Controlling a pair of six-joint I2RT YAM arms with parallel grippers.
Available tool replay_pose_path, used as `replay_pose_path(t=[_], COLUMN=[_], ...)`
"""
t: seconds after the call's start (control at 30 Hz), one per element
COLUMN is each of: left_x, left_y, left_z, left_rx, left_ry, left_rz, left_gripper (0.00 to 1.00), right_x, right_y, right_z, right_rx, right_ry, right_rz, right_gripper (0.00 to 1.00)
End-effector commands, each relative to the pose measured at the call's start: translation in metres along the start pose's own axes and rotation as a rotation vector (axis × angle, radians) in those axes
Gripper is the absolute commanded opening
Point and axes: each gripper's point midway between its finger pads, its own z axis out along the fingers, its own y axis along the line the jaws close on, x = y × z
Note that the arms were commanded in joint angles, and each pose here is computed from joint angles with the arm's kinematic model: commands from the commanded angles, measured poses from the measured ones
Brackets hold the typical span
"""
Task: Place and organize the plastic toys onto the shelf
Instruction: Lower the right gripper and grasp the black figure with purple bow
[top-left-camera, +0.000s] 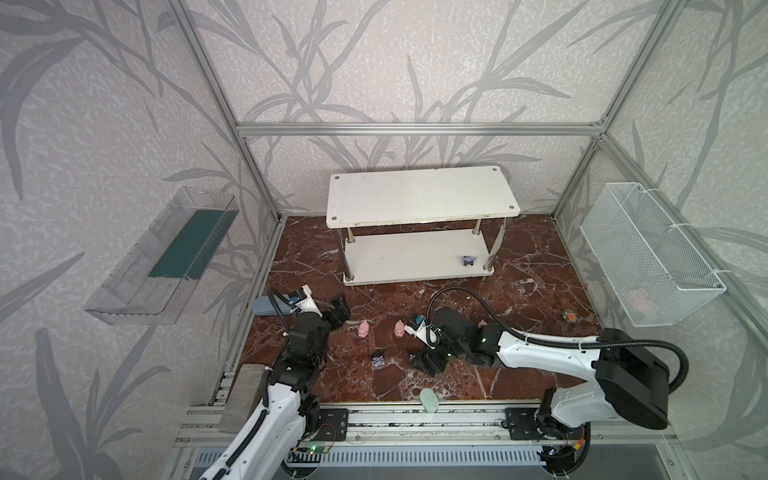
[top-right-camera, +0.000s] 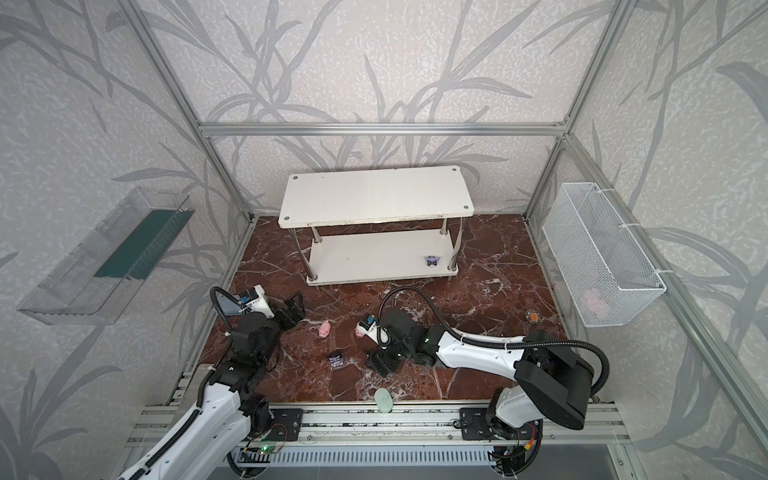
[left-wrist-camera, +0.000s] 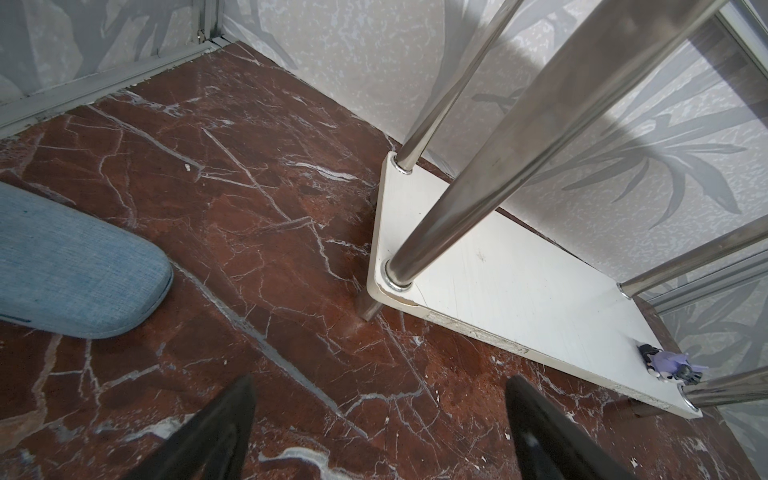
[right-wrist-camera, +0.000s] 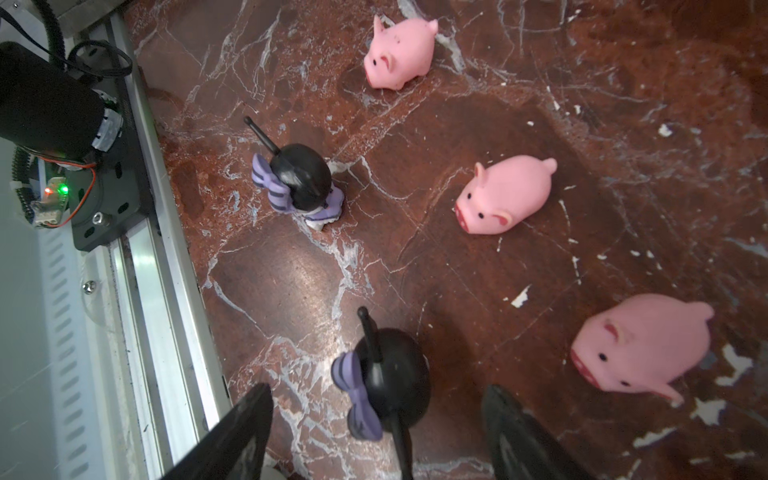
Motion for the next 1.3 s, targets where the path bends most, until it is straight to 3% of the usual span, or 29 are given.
replay_pose_path(t=[0.0,0.33,0.9,1.13,1.27], left_x=[-0.012,-0.010,-0.007,-0.007,-0.008], left_y=[-0.005,-0.002,0.000,0.000,0.001], left_z=[-0.001,0.001,0.004,0.004,0.004], left_rx=[0.003,-0.005,-0.016,-0.016,-0.013], left_ry=[-0.036,-0.037,-0.032,-0.034,-0.048], left_rz=[-0.008,-0.009,-0.011,-0.010,-0.014], left_gripper=[0.92,0.92,0.92,0.92,0.92], right_x=[-0.002,0.007,0.007,0.003,-0.013], right_y=[0.006,0.001,-0.003,-0.002,-0.010], right_z=[0.007,0.018,0.018,0.007,-0.016], right_rx=[-0.031,-0.021,0.004,0.016,0.099], right_ry=[0.022,0.067,0.082,0.087,0.078], right_rz=[-0.026,-0.016,-0.033,-0.060,-0.110], right_gripper=[0.79,0.71,0.29,0.27,0.26])
